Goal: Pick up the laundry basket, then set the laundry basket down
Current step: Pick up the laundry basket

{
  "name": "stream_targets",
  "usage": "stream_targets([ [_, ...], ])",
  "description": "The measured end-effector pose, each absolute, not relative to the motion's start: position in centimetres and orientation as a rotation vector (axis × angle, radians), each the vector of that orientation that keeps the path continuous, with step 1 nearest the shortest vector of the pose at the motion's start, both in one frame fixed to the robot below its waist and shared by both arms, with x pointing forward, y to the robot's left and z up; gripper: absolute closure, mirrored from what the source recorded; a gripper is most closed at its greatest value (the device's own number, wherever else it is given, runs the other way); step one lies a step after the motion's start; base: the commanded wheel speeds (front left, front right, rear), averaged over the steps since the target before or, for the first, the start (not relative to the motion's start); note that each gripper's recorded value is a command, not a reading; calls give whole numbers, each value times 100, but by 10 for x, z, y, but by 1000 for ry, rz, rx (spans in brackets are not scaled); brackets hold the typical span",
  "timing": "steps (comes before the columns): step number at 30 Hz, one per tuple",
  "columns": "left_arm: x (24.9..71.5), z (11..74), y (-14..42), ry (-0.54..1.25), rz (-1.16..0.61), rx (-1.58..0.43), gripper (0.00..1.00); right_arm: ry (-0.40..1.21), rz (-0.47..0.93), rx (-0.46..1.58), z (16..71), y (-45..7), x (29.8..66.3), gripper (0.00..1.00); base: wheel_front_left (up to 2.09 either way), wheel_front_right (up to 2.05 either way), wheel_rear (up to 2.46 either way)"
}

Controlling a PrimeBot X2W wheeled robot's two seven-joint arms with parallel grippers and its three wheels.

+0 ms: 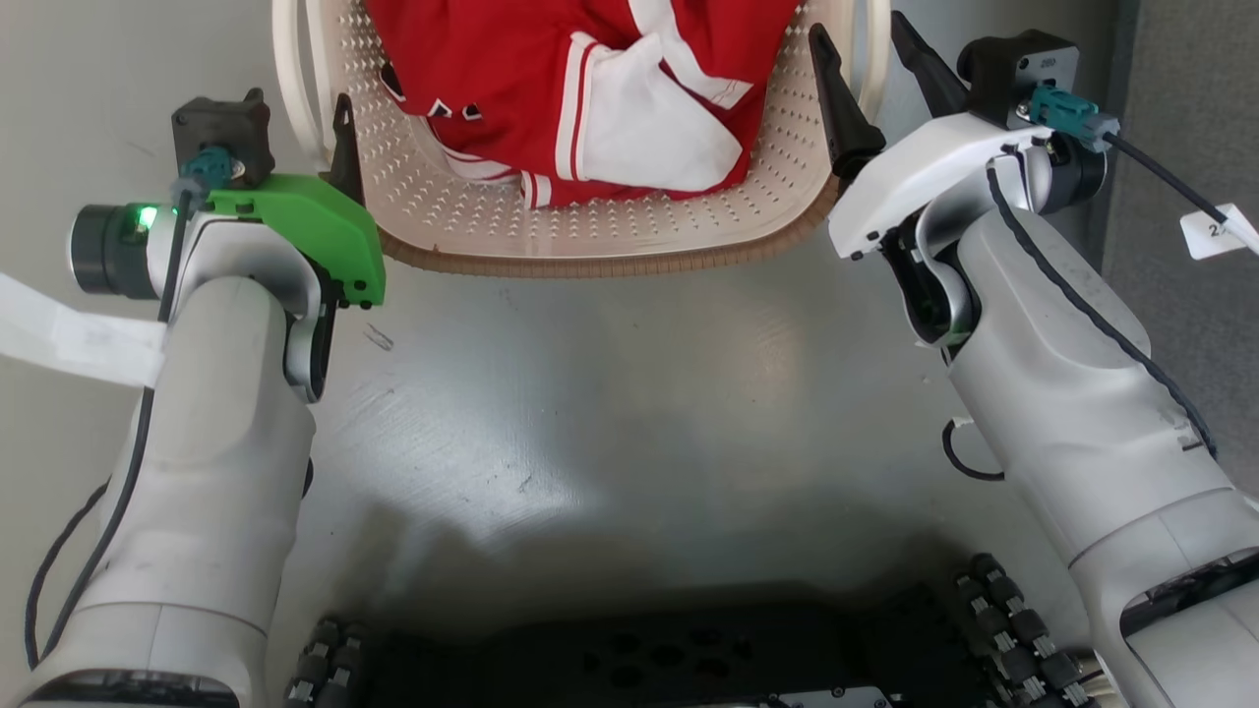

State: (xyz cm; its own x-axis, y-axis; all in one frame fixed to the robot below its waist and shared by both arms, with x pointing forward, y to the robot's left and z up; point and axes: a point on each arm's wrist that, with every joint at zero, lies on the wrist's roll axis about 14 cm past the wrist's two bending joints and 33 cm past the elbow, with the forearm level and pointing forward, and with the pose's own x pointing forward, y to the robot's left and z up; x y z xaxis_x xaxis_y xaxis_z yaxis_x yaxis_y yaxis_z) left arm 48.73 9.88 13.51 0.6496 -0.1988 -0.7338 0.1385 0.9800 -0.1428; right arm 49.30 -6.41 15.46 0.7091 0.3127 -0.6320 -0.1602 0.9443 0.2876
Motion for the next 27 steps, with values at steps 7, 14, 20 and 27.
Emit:
stream_targets([
  [7, 482, 118, 99, 881, -195, -73, 0, 803, 262, 217, 134, -64, 480, 0, 0, 0, 0],
  [14, 480, 113, 96, 901, -208, -79, 0, 845, 261, 229, 125, -62, 471, 0, 0, 0, 0],
  [20, 481, 109, 94, 916, -213, -99, 47, 857, 272, 231, 123, -59, 473, 37, 0, 0, 0],
  [27, 477, 109, 83, 935, -232, -148, 100, 888, 286, 224, 121, -52, 467, 100, 0, 0, 0],
])
